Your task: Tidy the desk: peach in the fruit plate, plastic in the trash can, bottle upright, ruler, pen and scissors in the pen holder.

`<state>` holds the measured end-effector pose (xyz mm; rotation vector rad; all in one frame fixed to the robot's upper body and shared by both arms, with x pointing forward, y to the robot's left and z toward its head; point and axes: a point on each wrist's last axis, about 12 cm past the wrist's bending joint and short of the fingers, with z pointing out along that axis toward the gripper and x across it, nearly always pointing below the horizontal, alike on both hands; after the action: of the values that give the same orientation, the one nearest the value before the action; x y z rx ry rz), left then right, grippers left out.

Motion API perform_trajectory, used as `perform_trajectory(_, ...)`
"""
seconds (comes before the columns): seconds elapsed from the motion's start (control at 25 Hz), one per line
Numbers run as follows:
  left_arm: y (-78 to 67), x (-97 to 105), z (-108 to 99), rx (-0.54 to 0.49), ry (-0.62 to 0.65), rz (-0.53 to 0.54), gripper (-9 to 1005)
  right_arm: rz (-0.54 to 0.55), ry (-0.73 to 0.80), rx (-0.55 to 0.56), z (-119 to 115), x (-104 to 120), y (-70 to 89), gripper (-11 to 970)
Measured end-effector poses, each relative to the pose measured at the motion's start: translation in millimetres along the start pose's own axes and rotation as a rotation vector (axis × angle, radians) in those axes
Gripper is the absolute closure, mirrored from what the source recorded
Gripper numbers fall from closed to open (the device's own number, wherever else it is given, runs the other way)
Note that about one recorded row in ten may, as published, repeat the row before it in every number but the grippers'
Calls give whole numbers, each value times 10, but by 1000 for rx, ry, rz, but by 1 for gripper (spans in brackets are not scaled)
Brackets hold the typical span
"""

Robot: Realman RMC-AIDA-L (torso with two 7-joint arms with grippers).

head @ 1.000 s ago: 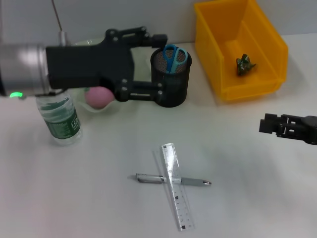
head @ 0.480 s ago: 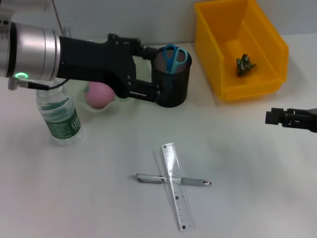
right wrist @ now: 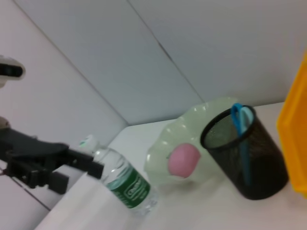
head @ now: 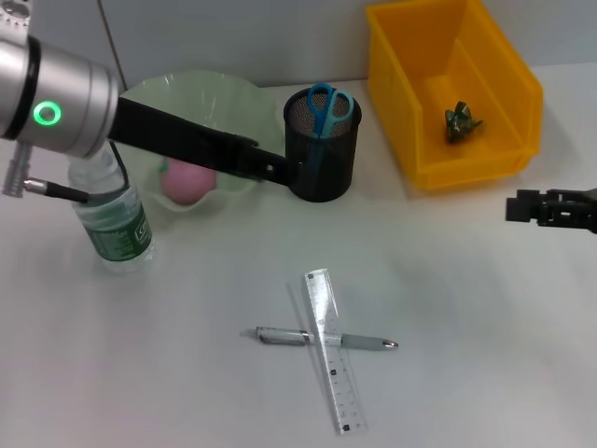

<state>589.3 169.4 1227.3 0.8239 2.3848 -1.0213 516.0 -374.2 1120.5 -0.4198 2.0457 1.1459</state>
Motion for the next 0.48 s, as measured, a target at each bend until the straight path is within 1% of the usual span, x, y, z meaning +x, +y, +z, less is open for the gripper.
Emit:
perform_trajectory(0.04, 5, -5, 35, 10, 17, -50, 224, 0, 0, 11, -24, -9, -12, 232)
perform_trajectory(0.08, 20, -10, 113, 20, 49, -132, 224, 2, -1, 22, -50, -16, -25, 232)
perform_trajectory(0.12, 20, -10, 113, 20, 49, -132, 225, 3, -2, 31, -70, -21, -36, 232)
perform_trajectory(0.28, 89, -23, 272, 16, 119, -242, 226, -9, 8, 59, -146, -20, -54, 232)
perform_trajectory(0.4, 86, -64, 340, 16, 149, -253, 227, -18, 19, 67, -165, -11, -55, 232)
perform_trajectory(0.44, 77, -80, 343, 14, 150, -245, 227, -19, 26, 70, -171, -5, -56, 233)
perform_trajectory(0.48, 53, -117, 325, 9, 144, -211, 228, -18, 36, 67, -175, 8, -53, 233)
